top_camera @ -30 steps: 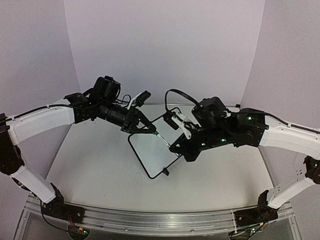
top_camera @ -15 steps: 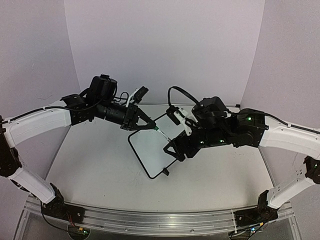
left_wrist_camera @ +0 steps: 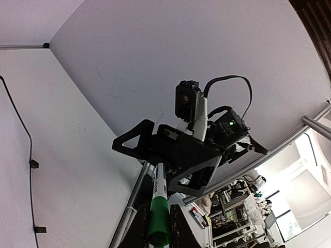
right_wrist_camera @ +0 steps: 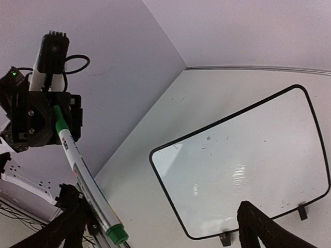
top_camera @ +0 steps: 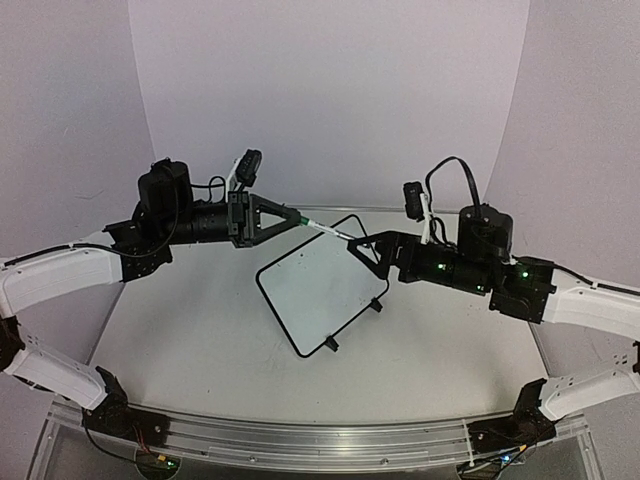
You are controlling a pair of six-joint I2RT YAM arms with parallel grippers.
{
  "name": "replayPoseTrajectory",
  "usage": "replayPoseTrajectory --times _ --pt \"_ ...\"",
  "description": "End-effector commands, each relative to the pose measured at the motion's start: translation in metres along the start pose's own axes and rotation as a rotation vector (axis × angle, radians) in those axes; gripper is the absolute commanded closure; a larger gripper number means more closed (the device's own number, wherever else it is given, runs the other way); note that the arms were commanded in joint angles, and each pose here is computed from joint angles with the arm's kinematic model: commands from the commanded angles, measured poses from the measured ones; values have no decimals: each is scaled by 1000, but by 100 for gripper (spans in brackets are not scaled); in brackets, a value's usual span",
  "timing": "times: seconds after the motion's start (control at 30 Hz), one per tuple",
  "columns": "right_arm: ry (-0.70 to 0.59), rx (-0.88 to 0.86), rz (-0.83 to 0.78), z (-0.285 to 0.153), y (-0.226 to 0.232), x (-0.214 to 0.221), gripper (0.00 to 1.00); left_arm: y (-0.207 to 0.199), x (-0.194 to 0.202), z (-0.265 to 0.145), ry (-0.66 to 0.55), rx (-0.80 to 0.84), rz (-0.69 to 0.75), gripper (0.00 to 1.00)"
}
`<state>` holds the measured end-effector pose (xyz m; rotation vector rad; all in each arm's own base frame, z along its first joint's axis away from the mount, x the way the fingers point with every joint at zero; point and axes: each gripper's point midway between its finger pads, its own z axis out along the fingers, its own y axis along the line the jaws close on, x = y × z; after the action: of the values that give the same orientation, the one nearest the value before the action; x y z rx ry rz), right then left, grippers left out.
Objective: Write a sentence on the whiteboard
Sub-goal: Pass from the right arm to the left, then open the pen cap from the whiteboard marker.
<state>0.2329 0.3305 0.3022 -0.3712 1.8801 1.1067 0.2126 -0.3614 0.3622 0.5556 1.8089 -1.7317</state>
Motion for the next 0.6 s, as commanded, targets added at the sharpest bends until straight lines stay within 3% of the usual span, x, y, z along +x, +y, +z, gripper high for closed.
replayPoseTrajectory --times 0.0,0.13,0.3,0.57 --pt "-147 -329 95 -14 63 -44 12 -46 -18 -10 -78 187 44 100" --pt "-151 -469 112 -16 88 -52 25 -55 -17 -11 -65 238 41 100" --pt "-144 -556 119 -14 104 -56 37 -48 -15 -11 -54 183 50 100" --pt "-108 -578 132 -3 107 -51 47 -37 -11 -11 -36 112 58 100"
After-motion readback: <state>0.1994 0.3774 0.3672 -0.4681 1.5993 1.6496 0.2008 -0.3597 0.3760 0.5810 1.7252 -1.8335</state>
